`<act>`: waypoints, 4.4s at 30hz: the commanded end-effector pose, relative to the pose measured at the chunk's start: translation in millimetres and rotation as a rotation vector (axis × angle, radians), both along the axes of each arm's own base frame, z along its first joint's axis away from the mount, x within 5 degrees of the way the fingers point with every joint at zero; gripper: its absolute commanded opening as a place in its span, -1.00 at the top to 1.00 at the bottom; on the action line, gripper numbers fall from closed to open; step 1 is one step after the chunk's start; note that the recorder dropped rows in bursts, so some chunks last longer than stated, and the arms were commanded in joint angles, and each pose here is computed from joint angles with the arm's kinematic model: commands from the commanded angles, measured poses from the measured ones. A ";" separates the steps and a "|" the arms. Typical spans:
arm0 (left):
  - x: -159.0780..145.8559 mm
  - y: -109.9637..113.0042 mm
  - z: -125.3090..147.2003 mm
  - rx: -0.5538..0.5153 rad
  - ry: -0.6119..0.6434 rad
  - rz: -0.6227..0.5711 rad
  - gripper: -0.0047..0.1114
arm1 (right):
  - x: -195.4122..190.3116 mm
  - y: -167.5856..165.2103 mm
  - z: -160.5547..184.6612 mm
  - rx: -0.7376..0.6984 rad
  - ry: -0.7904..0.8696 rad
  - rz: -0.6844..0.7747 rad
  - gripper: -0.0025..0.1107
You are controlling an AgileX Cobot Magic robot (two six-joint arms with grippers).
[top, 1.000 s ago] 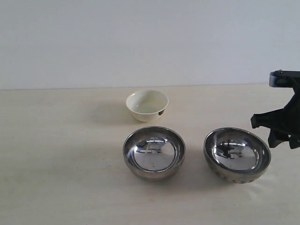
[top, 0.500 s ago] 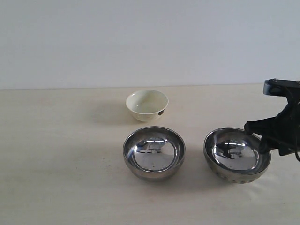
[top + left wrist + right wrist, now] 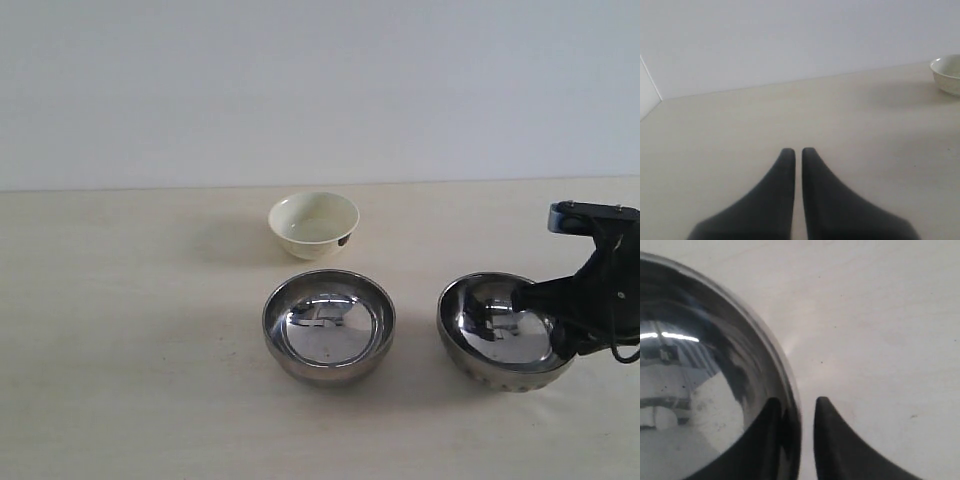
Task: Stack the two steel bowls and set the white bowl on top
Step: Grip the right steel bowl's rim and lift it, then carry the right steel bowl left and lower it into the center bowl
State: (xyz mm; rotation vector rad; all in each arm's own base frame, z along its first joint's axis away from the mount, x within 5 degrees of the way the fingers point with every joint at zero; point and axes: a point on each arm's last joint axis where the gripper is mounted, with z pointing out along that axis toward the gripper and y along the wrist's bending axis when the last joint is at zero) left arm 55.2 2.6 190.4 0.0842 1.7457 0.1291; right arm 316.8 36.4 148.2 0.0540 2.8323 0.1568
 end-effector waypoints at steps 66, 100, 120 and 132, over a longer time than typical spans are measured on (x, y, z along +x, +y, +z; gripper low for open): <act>-0.1 0.0 -0.3 -0.016 -0.008 0.004 0.85 | 11.9 143.7 68.9 0.328 -0.049 0.113 0.96; -0.1 0.0 -0.3 -0.016 -0.008 0.004 0.85 | 4.9 150.3 64.0 0.220 -0.049 0.125 0.96; -0.1 0.0 -0.3 -0.016 -0.008 0.004 0.85 | 7.0 151.5 65.3 0.227 -0.081 0.144 0.29; -0.1 0.0 -0.3 -0.016 -0.008 0.004 0.85 | 6.9 150.2 64.7 0.203 -0.083 0.165 0.96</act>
